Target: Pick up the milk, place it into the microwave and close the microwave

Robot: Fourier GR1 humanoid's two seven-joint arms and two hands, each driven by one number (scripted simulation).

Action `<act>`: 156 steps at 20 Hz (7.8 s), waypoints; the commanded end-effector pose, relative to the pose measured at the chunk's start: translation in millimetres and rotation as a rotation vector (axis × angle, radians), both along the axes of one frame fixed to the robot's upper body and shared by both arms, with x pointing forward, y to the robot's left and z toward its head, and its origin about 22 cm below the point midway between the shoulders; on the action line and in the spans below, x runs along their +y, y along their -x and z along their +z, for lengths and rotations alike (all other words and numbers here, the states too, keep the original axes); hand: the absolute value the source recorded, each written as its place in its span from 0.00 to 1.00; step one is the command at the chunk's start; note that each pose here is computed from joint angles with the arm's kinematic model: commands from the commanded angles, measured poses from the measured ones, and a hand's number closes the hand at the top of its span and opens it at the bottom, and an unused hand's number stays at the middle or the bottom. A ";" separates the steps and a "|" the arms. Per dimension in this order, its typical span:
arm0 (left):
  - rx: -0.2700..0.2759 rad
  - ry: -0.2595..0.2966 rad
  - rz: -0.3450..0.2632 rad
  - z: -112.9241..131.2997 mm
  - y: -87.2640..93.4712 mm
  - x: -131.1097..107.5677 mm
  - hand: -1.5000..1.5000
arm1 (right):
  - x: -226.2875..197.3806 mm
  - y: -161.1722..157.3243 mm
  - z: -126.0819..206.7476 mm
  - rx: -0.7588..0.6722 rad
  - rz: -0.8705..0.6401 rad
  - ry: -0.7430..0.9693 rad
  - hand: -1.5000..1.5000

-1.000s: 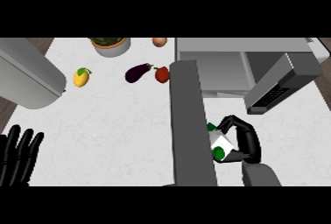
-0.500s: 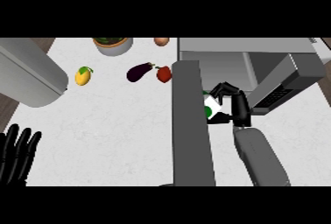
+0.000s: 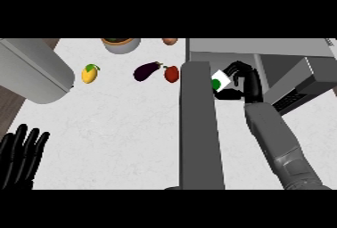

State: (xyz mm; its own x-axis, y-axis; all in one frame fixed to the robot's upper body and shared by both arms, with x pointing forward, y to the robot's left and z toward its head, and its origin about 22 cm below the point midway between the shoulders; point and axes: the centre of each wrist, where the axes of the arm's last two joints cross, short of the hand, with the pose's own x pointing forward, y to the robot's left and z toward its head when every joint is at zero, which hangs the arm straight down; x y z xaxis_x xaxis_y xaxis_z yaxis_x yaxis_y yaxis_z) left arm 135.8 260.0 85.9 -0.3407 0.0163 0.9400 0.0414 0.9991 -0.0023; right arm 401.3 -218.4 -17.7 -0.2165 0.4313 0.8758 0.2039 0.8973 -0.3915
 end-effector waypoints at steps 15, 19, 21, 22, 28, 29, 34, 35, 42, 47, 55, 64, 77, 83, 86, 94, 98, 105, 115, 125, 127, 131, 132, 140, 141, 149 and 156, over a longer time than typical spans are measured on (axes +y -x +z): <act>0.019 -0.064 -0.015 -0.8 -10.7 -6.1 0.00 | -10.6 -23.5 24.2 -0.027 -0.132 0.371 0.00; -0.009 -0.084 -0.038 1.1 -7.9 -1.6 0.00 | -1.6 -27.8 30.1 -0.002 -0.074 0.365 0.00; -0.017 -0.080 -0.035 1.3 -4.9 -2.1 0.00 | 2.3 -26.8 27.8 -0.003 -0.076 0.351 0.00; 0.011 -0.067 -0.027 -11.5 -16.9 -7.0 0.00 | 4.6 -31.5 36.3 0.005 -0.065 0.334 0.00; 0.007 -0.094 -0.012 -6.1 -7.6 -5.5 0.00 | 17.7 -26.8 26.5 -0.027 -0.119 0.297 0.00; -0.006 -0.097 -0.032 2.7 -9.1 -8.2 0.00 | 24.7 -27.9 28.0 -0.008 -0.149 0.294 0.00; 0.006 -0.109 -0.022 2.0 -8.2 -4.3 0.00 | 9.3 -36.0 44.6 -0.047 -0.196 0.276 0.00; 0.006 -0.094 -0.029 2.2 -4.3 -11.0 0.00 | -5.5 -27.3 30.1 -0.068 -0.197 0.296 0.00; -0.001 -0.108 -0.037 -0.2 3.3 -8.5 0.00 | -23.8 -28.7 36.5 -0.102 -0.249 0.247 0.00; 0.013 -0.090 -0.037 -4.4 -1.5 -20.4 0.00 | -44.3 -31.2 47.4 -0.132 -0.250 0.262 0.00; 0.022 -0.102 -0.012 -9.0 -1.0 -16.4 0.00 | -66.8 -15.9 27.2 -0.091 -0.128 0.095 0.00; 0.033 -0.075 -0.044 -15.1 14.6 -28.9 0.00 | -73.7 -5.9 13.2 -0.049 -0.062 -0.030 0.00; 0.040 -0.048 -0.040 0.2 10.9 -40.7 0.00 | -40.7 46.2 -63.7 0.085 0.055 -0.174 0.00; 0.065 -0.068 -0.038 -3.1 13.4 -38.8 0.00 | -34.1 96.3 -111.2 0.129 0.090 -0.296 0.00; 0.063 -0.071 -0.131 -3.0 8.6 -38.4 0.00 | -52.6 104.6 -113.0 0.107 0.077 -0.327 0.00; 0.089 -0.130 -0.336 0.6 4.7 -47.8 1.00 | -66.9 171.8 -150.1 0.094 0.167 -0.465 0.00; 0.075 -0.173 -0.360 -31.3 -17.9 -58.4 1.00 | -66.8 194.8 -155.2 0.078 0.188 -0.472 0.00; 0.112 -0.193 -0.431 -20.1 -43.8 -90.3 1.00 | -90.5 232.1 -143.6 0.054 0.204 -0.486 0.00; 0.209 -0.324 -0.707 -46.5 -78.0 -135.9 1.00 | -104.6 275.2 -131.0 0.018 0.171 -0.474 0.00; 0.154 -0.475 -0.767 -59.3 -94.8 -215.1 1.00 | -127.0 318.1 -109.3 -0.039 0.229 -0.514 0.00; 0.155 -0.494 -0.778 -77.2 -91.0 -223.1 1.00 | -126.7 300.7 -94.1 -0.046 0.270 -0.515 0.00; 0.229 -0.491 -0.787 -81.2 -90.6 -247.1 1.00 | -127.5 291.6 -81.6 -0.093 0.341 -0.537 0.00; 0.244 -0.497 -0.792 -81.4 -93.3 -249.6 1.00 | -121.6 281.5 -70.7 -0.101 0.382 -0.521 0.00; 0.269 -0.410 -0.647 -82.2 -107.8 -260.6 1.00 | -115.9 275.3 -36.8 -0.138 0.485 -0.538 0.00; 0.272 -0.408 -0.648 -83.8 -116.0 -259.2 1.00 | -111.6 265.2 -30.4 -0.151 0.484 -0.537 0.00; 0.185 -0.233 -0.462 -66.8 -145.0 -257.3 1.00 | -105.0 259.2 -5.5 -0.157 0.552 -0.522 0.00; 0.179 -0.179 -0.332 -47.1 -179.1 -256.7 1.00 | -101.4 258.5 11.3 -0.148 0.620 -0.543 0.00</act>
State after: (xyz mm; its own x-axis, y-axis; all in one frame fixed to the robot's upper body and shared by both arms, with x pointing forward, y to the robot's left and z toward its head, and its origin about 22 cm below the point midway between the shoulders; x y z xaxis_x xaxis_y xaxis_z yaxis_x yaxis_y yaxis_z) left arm 298.1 3.7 28.0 -0.1684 -0.0845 0.9821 0.4344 0.8880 0.1508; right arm 140.3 -323.9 -13.9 -0.3960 -0.2300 0.8890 -0.3124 0.9441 0.1051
